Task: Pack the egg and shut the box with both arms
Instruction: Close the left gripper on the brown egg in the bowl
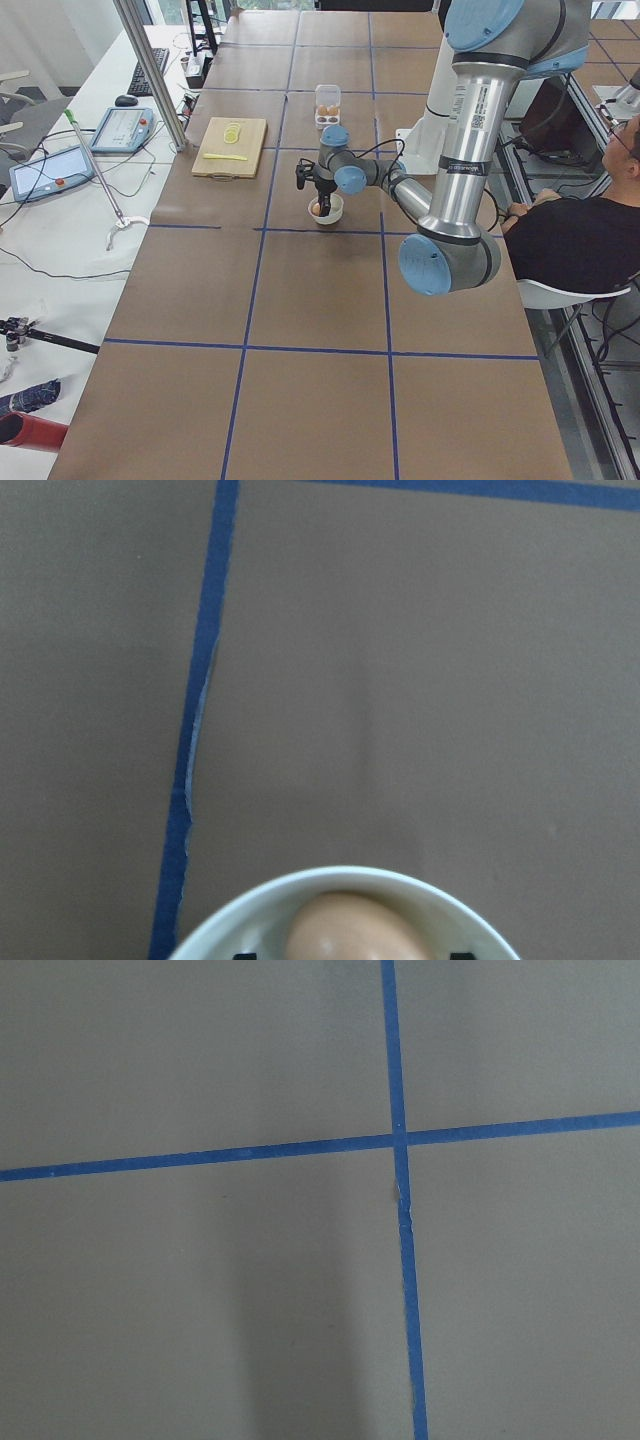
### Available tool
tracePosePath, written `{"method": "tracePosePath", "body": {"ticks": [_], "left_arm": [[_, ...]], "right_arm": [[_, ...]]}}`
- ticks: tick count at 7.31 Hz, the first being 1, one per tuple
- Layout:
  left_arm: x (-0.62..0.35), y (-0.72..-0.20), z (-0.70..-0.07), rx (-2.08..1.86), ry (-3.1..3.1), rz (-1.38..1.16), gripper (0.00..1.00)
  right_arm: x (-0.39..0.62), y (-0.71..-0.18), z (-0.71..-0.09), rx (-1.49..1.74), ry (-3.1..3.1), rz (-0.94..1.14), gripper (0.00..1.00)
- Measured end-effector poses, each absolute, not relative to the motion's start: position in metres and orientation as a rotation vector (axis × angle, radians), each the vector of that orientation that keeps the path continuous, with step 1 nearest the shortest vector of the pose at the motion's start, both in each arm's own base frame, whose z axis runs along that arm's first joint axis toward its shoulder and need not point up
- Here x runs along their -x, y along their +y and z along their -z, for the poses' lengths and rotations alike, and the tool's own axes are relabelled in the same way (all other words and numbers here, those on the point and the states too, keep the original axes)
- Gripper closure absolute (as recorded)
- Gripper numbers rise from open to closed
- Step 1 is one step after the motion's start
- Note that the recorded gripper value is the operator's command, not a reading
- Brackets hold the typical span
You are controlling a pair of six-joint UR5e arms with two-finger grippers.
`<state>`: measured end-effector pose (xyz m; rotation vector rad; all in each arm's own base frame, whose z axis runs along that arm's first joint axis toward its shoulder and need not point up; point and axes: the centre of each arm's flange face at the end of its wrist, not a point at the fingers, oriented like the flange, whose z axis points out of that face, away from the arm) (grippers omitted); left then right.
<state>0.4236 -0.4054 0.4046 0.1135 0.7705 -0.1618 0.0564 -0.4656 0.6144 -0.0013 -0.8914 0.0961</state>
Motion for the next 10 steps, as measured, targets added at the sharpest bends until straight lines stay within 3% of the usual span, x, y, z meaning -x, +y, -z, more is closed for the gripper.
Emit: {"method": "tracePosePath", "body": {"ticks": [4,5,6,7,10], "left_arm": [[-0.425,-0.407,-0.413,-0.111,0.755,0.165,0.38],[-0.425,-0.407,-0.413,-0.111,0.754,0.165,0.54],[-0.425,-0.407,-0.413,-0.111,0.754,0.166,0.77],[-0.422,-0.409,-0.411,-0.115,0.756,0.17,0.87],[-0.405,-0.411,-0.403,-0.132,0.771,0.184,0.89]], "right_arm": [[-0.056,-0.465,-0.612,0.002,-0.892,-0.106,0.0],[-0.056,-0.465,-0.612,0.002,-0.892,-0.106,0.0],[-0.056,-0.465,-0.612,0.002,-0.892,-0.106,0.0],[-0.056,-0.465,-0.612,0.002,-0.893,-0.106,0.0],[-0.056,-0.465,-0.612,0.003,-0.895,-0.106,0.0]]}}
